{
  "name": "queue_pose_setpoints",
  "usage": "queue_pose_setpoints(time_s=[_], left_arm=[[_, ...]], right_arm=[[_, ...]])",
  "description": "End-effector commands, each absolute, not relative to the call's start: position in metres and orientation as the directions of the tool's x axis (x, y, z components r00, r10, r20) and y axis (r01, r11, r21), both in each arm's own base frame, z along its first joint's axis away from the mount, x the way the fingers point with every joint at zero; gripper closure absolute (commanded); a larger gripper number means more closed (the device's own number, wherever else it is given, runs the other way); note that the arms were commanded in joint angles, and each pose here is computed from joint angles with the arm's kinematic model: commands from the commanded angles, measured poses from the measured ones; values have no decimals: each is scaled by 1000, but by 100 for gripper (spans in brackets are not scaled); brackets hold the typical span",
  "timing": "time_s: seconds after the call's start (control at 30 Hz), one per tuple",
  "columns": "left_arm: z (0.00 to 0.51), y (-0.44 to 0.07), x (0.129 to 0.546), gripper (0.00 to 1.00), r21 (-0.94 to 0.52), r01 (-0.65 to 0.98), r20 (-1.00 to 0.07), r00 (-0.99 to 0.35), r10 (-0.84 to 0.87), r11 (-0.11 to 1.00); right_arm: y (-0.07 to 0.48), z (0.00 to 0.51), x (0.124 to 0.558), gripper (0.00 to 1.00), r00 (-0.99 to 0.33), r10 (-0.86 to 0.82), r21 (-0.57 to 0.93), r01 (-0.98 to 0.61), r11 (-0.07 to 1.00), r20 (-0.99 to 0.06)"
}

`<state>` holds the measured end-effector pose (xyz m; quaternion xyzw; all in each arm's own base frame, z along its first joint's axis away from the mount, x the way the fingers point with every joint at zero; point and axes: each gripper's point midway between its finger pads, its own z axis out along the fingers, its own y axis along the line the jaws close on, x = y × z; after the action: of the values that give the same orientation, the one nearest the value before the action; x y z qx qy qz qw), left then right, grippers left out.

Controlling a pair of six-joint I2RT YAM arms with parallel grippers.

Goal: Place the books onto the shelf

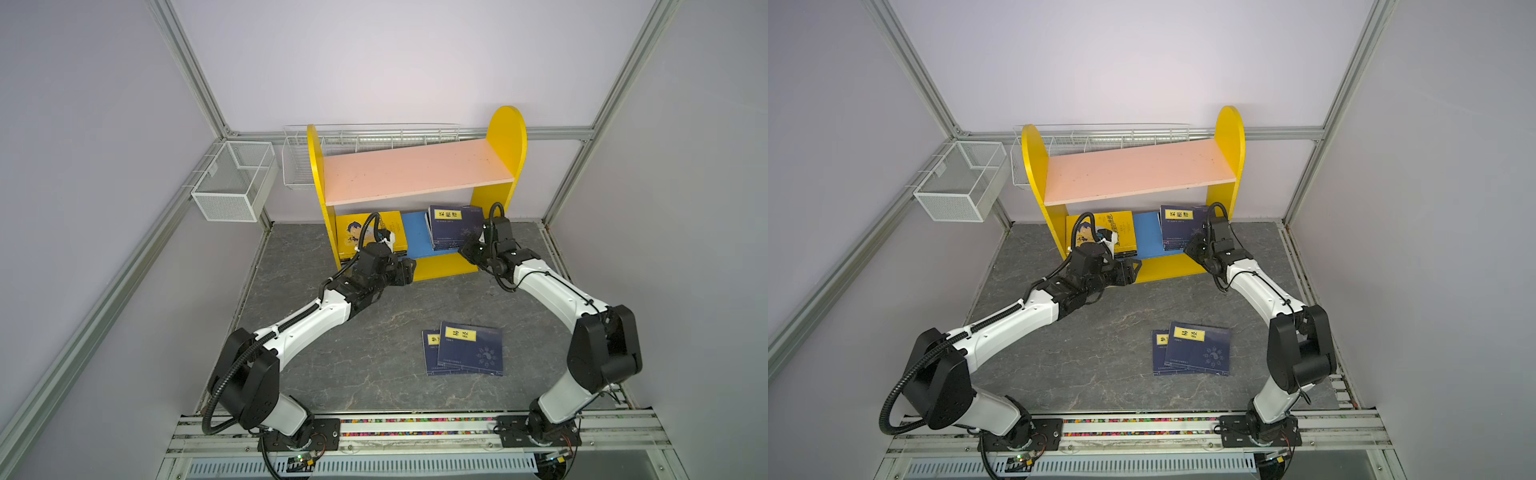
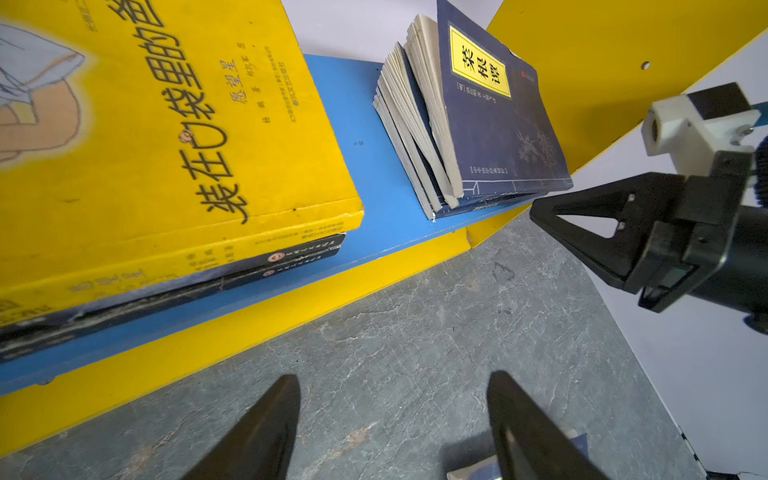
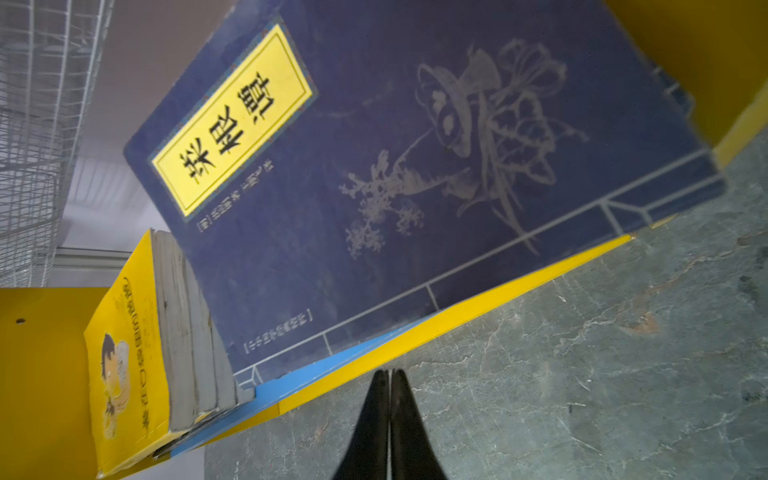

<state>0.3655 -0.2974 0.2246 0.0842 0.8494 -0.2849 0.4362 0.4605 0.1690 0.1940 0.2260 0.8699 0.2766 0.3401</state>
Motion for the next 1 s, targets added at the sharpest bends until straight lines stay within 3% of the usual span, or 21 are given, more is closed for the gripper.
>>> queue_pose_setpoints(time_s=[0.0,0.67,0.97], left_arm=[[229,-297,368,28,-392,401,-808,-581,-101,828],[220,-299,365,28,-364,421,-804,-592,-52,831],[207,-309,364,28,-354,460,-788,-615,5,814]], right_arm=[[164,190,467,91,-646,611,627,252,737,-458],[154,201,486,88,-560,662,645,271,714,-498],[143,197,458,80,-599,626,599,284,749,-499]])
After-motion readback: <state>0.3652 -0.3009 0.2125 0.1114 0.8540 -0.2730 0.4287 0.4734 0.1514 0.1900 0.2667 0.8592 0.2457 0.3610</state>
